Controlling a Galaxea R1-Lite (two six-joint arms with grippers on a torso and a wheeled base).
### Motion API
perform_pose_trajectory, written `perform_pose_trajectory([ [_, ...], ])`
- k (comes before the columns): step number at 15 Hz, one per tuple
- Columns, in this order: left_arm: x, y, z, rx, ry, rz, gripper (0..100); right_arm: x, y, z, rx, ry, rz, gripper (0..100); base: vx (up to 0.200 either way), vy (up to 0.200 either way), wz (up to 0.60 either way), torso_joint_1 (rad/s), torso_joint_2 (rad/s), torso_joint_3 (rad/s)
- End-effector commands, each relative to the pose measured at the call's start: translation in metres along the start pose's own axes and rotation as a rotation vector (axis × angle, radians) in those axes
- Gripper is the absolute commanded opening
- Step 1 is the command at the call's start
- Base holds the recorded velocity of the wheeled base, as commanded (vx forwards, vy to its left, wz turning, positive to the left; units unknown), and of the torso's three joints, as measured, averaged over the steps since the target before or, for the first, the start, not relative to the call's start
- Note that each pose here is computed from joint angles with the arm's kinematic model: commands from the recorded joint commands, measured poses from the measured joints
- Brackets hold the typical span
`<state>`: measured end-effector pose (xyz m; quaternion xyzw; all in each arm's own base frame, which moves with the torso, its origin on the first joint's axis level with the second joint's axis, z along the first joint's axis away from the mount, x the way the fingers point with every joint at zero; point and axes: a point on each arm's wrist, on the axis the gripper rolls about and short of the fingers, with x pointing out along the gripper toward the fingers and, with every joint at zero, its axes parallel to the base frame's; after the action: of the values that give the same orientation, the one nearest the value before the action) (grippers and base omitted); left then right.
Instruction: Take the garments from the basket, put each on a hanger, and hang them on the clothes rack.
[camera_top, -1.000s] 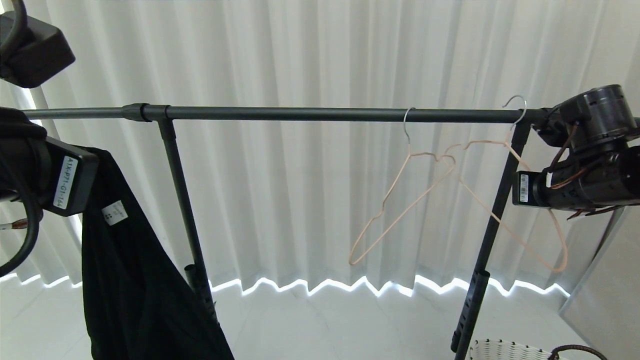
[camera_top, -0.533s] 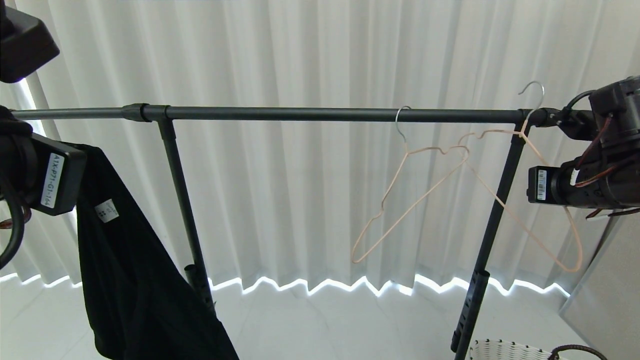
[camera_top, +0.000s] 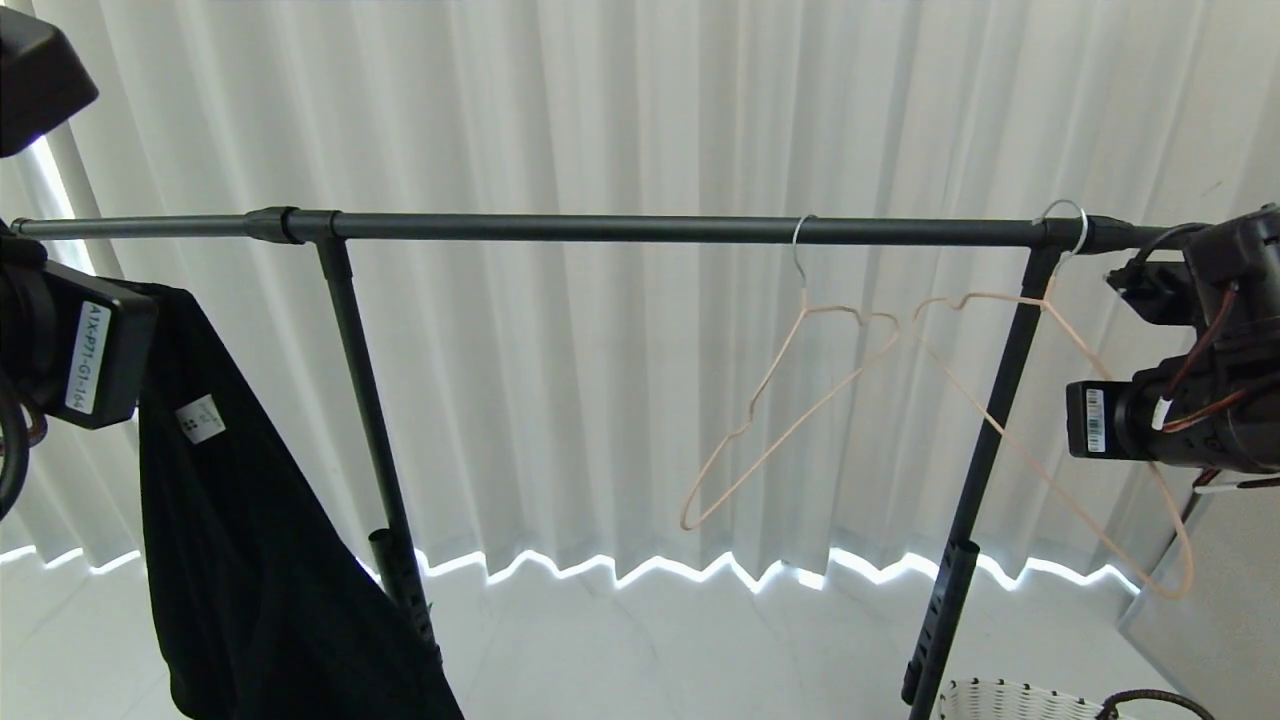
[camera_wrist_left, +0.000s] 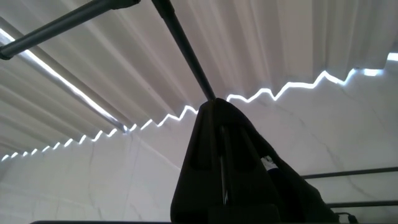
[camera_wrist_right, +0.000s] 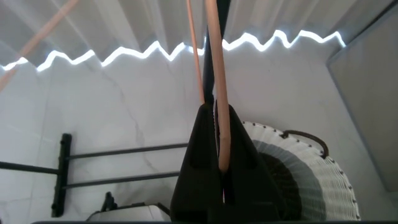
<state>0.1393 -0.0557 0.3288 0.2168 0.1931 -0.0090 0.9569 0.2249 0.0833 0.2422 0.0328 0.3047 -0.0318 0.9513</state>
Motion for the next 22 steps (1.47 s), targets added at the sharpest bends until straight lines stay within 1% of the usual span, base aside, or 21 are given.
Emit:
perform_pose_trajectory([
  [1, 0.000, 0.000, 0.000, 0.001, 0.001, 0.000, 0, -0.002, 0.001, -0.008, -0.013, 0.013, 0.006, 0, 0.000, 0.000, 0.00, 0.000, 0.00, 0.000],
  [4, 0.000, 0.000, 0.000, -0.001, 0.001, 0.000, 0, 0.001, 0.000, -0.018, -0.025, 0.027, 0.000, 0, 0.000, 0.000, 0.00, 0.000, 0.00, 0.000],
  [6, 0.001, -0.001, -0.001, 0.001, 0.005, -0.001, 0, -0.008, -0.002, -0.031, -0.043, 0.034, 0.004, 0, 0.000, 0.000, 0.00, 0.000, 0.00, 0.000],
  [9, 0.003, -0.003, -0.005, 0.010, 0.021, -0.004, 0, -0.030, -0.005, -0.046, -0.070, 0.019, 0.055, 0, 0.000, 0.000, 0.00, 0.000, 0.00, 0.000],
  [11, 0.002, -0.003, -0.007, 0.011, 0.024, -0.004, 0, -0.042, -0.006, -0.058, -0.094, 0.011, 0.095, 0, -0.200, 0.000, 0.00, 0.007, 0.00, 0.002],
  [14, 0.003, -0.003, -0.008, 0.012, 0.027, -0.004, 0, -0.054, -0.005, -0.067, -0.121, -0.008, 0.119, 0, -0.200, 0.000, 0.00, -0.002, 0.00, 0.009],
  [22, 0.004, -0.005, -0.009, 0.017, 0.034, -0.007, 0, -0.076, 0.002, -0.073, -0.166, -0.052, 0.236, 0, -0.200, 0.000, 0.00, 0.003, 0.00, 0.005],
])
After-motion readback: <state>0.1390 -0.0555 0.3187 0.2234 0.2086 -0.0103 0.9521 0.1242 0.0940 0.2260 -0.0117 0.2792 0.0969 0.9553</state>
